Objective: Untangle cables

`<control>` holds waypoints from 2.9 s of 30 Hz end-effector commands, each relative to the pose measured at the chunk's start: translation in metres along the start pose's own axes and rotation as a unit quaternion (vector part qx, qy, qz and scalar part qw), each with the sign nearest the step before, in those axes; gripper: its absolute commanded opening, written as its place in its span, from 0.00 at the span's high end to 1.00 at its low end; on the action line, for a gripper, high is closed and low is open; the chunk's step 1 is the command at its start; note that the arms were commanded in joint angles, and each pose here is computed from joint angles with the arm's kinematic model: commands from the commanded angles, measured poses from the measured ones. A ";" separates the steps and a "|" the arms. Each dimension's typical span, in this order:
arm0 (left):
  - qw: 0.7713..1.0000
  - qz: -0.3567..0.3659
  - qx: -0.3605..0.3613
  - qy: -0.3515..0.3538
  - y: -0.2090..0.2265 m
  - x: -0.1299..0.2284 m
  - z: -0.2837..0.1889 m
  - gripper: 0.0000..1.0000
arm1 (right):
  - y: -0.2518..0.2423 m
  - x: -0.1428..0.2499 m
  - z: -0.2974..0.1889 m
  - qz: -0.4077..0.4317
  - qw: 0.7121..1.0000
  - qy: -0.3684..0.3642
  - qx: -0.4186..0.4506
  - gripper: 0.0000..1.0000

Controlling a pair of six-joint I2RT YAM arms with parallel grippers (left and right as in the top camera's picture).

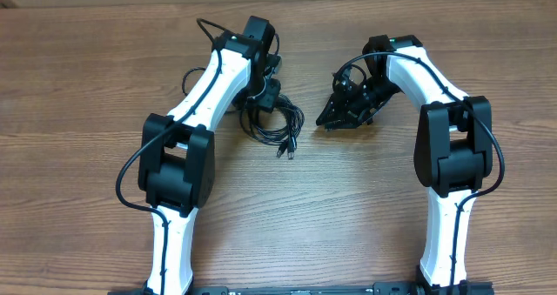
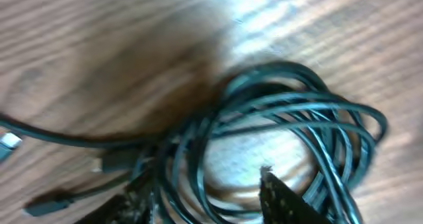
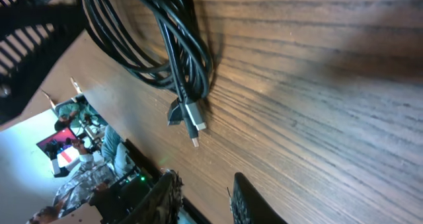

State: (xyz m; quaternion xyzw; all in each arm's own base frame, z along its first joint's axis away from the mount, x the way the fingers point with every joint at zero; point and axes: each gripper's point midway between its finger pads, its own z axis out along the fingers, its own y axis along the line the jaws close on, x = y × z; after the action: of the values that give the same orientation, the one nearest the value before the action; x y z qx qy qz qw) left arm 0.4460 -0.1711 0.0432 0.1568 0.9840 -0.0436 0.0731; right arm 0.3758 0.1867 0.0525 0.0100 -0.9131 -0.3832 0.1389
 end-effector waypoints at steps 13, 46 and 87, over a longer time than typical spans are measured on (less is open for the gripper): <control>0.999 -0.027 -0.030 0.006 0.017 0.008 0.020 0.52 | 0.001 -0.005 0.000 -0.014 1.000 -0.010 0.002 0.75; 0.999 -0.027 -0.040 -0.013 0.028 0.006 0.035 0.90 | -0.002 -0.008 0.000 -0.020 1.000 -0.017 0.011 0.68; 0.985 0.001 -0.012 -0.170 -0.021 -0.023 -0.163 0.96 | 0.131 -0.002 -0.078 -0.145 0.961 -0.088 -0.219 0.68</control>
State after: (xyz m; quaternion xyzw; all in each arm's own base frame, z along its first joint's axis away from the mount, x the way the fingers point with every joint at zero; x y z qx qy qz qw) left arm 0.4406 -0.1757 0.1916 0.1585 0.9603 -0.0407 0.2259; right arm 0.4107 0.2200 0.1728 0.0424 -0.8202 -0.5698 0.0286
